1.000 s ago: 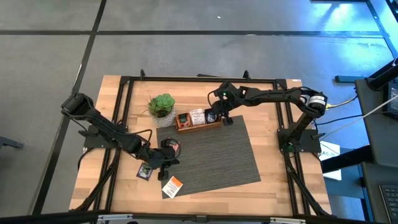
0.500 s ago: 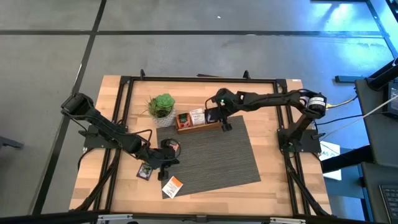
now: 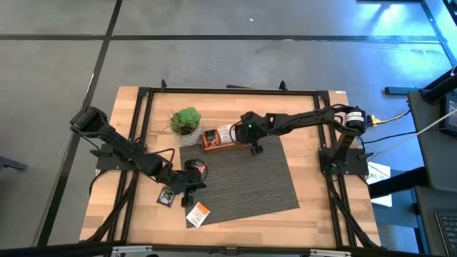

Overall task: Pick & Place Tea
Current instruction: Put the black tea bag into the right slot of the wooden organizer, then put the white tea bag into the middle slot of the wooden organizer

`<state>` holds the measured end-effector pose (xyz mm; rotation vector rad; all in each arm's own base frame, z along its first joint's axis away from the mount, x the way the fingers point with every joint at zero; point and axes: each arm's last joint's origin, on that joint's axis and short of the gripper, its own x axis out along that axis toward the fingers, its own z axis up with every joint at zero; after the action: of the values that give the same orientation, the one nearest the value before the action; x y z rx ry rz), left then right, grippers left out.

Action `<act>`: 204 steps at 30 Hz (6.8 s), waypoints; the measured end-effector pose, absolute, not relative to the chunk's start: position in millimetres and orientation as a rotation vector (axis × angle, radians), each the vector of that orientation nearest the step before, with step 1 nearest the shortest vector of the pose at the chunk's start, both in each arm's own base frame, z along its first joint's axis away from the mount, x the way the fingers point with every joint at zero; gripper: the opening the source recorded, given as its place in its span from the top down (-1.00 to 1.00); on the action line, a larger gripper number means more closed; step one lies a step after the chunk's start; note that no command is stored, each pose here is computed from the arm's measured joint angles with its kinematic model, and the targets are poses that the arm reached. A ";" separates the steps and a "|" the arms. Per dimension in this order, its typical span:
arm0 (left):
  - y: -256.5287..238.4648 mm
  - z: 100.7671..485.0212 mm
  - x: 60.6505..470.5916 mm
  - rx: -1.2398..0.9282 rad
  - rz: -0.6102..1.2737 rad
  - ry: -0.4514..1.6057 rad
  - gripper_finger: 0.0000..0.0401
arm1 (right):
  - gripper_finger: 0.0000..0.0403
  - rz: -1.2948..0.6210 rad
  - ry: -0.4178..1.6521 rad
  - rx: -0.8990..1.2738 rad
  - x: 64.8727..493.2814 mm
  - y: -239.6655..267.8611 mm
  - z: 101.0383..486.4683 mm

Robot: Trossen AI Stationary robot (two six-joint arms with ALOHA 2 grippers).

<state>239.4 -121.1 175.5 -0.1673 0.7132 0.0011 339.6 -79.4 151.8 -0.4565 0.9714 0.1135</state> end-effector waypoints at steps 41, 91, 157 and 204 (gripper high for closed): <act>-149.0 165.4 208.9 -0.379 0.090 0.844 0.90 | 0.89 0.336 0.568 -0.002 384.0 39.5 200.5; -226.9 95.9 209.8 -0.344 -0.214 0.797 0.90 | 0.16 0.183 0.884 0.677 466.6 148.9 109.9; -229.1 100.4 214.3 -0.553 -0.297 0.854 0.92 | 0.96 0.485 0.804 0.726 473.5 154.6 123.6; -91.8 183.9 303.4 -0.202 0.225 0.137 0.15 | 0.95 0.011 -0.176 -0.261 280.7 100.3 215.9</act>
<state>303.4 -91.8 183.9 -0.2024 0.1367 0.2253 280.7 100.3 215.9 -0.2610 -0.1756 0.0109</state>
